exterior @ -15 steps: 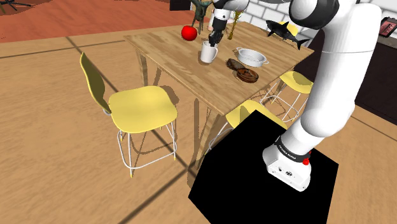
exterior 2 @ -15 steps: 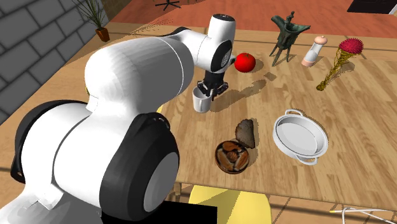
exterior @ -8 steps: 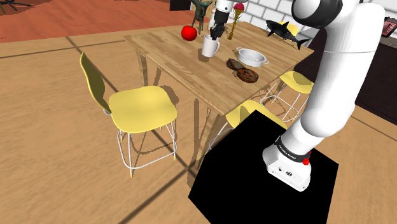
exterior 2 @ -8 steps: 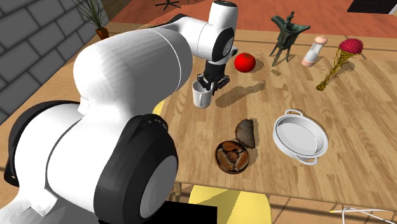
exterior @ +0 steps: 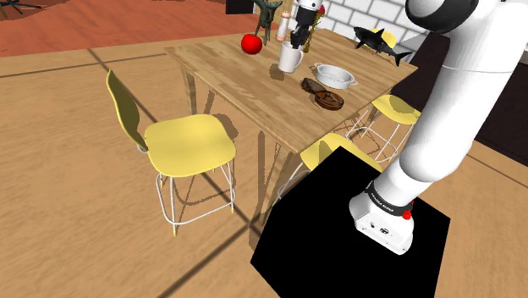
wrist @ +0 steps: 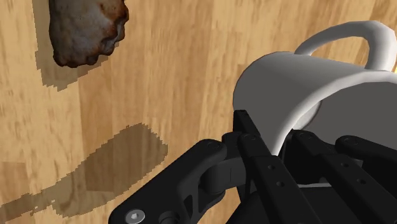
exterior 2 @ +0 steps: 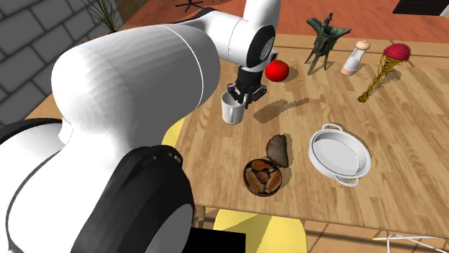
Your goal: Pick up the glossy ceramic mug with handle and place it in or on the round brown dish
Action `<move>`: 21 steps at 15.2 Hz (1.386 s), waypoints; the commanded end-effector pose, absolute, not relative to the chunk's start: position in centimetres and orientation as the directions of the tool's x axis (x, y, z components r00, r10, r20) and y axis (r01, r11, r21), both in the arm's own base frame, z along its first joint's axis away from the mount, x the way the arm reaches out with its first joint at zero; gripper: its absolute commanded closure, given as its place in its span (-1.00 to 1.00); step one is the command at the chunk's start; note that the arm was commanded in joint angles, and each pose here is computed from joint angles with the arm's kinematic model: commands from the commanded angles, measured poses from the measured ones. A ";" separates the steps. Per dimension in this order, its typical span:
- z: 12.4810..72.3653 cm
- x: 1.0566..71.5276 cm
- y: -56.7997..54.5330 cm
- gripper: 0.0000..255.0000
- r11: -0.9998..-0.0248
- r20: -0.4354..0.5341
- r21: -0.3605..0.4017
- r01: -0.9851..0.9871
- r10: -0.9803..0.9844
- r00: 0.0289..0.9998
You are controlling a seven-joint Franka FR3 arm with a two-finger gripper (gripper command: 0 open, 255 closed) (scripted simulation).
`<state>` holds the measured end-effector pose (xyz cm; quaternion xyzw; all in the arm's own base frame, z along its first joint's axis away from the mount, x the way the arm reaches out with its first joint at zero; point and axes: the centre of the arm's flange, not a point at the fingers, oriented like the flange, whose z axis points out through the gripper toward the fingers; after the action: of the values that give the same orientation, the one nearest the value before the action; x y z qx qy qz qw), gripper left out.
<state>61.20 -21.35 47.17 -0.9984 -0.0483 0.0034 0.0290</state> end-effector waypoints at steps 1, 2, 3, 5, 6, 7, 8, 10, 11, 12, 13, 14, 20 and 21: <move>47.4 58.9 -22.8 1.00 -0.994 -0.004 -0.059 0.097 0.097 0.995; 47.5 57.8 -23.4 1.00 -0.994 -0.004 -0.059 0.097 0.097 0.995; 47.6 56.7 -24.1 1.00 -0.994 -0.004 -0.059 0.097 0.097 0.995; 47.8 54.4 -25.4 1.00 -0.994 -0.004 -0.059 0.097 0.097 0.995; 47.9 53.2 -26.0 1.00 -0.994 -0.004 -0.059 0.097 0.097 0.995; 48.1 52.1 -26.7 1.00 -0.994 -0.004 -0.059 0.097 0.097 0.995; 48.2 50.9 -27.3 1.00 -0.994 -0.004 -0.059 0.097 0.097 0.995; 48.4 48.6 -28.6 1.00 -0.994 -0.004 -0.059 0.097 0.097 0.995; 48.5 47.5 -29.3 1.00 -0.994 -0.004 -0.059 0.097 0.097 0.995; 48.6 46.4 -29.9 1.00 -0.994 -0.004 -0.059 0.097 0.097 0.995; 48.7 45.2 -30.6 1.00 -0.994 -0.004 -0.059 0.097 0.097 0.995; 48.8 44.1 -31.2 1.00 -0.994 -0.004 -0.059 0.097 0.097 0.995; 48.1 39.8 -33.6 1.00 -0.994 -0.004 -0.059 0.097 0.097 0.995; 47.6 39.8 -33.6 1.00 -0.994 -0.004 -0.059 0.097 0.097 0.995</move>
<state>39.94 -33.58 48.06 -0.9984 -0.0481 0.0034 0.0293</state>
